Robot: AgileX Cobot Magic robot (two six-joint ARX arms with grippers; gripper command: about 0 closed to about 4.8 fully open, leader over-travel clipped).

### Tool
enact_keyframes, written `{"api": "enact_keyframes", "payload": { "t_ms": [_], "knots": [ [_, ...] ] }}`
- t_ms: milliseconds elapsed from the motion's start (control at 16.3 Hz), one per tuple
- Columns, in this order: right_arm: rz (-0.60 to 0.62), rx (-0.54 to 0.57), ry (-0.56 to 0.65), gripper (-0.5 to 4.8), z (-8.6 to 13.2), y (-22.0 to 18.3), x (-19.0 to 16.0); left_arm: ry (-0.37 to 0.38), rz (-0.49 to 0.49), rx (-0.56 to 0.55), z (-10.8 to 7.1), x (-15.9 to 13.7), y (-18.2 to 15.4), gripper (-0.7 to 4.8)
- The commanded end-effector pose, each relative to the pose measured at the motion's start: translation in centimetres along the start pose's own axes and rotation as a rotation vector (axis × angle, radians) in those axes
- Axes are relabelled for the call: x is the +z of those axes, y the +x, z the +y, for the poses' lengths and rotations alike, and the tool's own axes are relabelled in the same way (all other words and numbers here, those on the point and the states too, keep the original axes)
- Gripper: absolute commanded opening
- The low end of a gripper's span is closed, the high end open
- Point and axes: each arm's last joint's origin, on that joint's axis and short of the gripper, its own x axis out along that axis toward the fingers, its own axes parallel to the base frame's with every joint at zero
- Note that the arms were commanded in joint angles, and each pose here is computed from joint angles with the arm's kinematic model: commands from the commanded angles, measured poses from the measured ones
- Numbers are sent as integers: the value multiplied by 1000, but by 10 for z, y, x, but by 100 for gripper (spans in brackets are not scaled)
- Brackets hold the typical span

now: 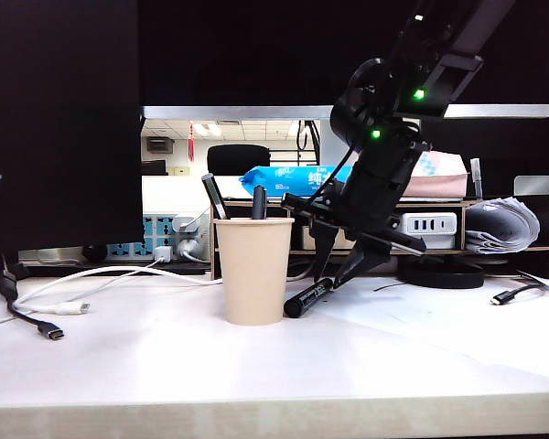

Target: Pick up the marker and insert it into the paper cup.

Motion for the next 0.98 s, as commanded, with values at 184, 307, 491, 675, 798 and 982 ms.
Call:
{"api": "enact_keyframes", "payload": {
  "t_ms": [184,307,491,675,798,982],
  "knots": [
    [-16,-12,7,129,1,0,1,7,-5,-2,0,1,0,-5],
    [-15,-12,9,86,1,0,1,7,-5,-2,0,1,0,-5],
    [-5,-17,19,-5,0,0,0,7,-5,-2,0,1,0,-5],
    [-5,-13,27,-5,1,0,0,7,-5,-2,0,1,0,-5],
    [-16,-7,31,-5,2,-5,2,7,-5,-2,0,1,0,-5],
    [-69,19,14,-5,10,-31,11,7,-5,-2,0,1,0,-5]
  ]
}}
